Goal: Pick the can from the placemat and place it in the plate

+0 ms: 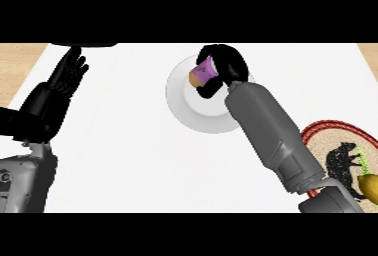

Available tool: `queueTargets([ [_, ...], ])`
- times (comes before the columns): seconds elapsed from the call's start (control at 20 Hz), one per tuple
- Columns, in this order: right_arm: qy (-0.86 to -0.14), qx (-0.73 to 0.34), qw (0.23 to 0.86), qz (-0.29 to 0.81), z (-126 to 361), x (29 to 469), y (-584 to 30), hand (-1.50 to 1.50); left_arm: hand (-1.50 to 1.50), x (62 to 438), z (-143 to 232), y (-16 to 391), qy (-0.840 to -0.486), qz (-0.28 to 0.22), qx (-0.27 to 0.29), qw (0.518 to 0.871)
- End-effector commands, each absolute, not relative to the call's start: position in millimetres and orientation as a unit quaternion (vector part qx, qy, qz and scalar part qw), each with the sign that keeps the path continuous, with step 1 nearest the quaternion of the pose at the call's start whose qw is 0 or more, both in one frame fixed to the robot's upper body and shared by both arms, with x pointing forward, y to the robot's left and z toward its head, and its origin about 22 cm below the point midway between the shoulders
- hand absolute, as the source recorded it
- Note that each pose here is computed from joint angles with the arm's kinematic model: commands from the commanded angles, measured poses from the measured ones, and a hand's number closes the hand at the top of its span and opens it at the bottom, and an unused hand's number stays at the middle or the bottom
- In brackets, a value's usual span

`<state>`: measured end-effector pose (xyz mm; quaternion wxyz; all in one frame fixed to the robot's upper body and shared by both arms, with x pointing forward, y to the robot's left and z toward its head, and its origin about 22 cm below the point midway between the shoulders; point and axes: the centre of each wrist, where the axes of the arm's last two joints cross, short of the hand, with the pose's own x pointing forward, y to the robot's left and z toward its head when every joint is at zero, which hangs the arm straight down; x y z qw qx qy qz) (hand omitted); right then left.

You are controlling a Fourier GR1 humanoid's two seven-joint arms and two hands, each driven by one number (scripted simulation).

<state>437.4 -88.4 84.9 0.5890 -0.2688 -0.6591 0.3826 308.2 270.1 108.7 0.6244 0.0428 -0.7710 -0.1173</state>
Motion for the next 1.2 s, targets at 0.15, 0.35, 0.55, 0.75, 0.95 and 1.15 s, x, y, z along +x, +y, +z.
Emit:
queueTargets([
  [0.15,-0.644,-0.228,0.638,0.356,60.3,438.4,-92.7,-1.5,0.0,305.4,113.9,253.6,-0.775,-0.134,0.032,0.617],
  [0.35,-0.681,-0.192,0.639,0.3,63.2,439.3,-92.0,-1.5,0.0,309.1,102.9,253.7,-0.777,-0.14,0.024,0.613],
  [0.55,-0.73,-0.178,0.62,0.226,67.6,441.8,-96.4,-1.5,0.0,317.0,121.1,258.6,-0.776,-0.132,0.036,0.615],
  [0.75,-0.747,-0.119,0.631,0.17,81.2,447.3,-94.8,-1.5,0.0,318.7,117.0,251.5,-0.775,-0.133,0.037,0.617],
  [0.95,-0.755,-0.105,0.637,0.118,88.7,452.9,-109.4,-1.5,0.0,312.5,109.2,261.8,-0.769,-0.118,0.051,0.626],
  [1.15,-0.755,-0.104,0.643,0.082,85.0,459.0,-175.1,-1.5,0.0,307.0,117.0,274.5,-0.775,-0.118,0.049,0.619],
])
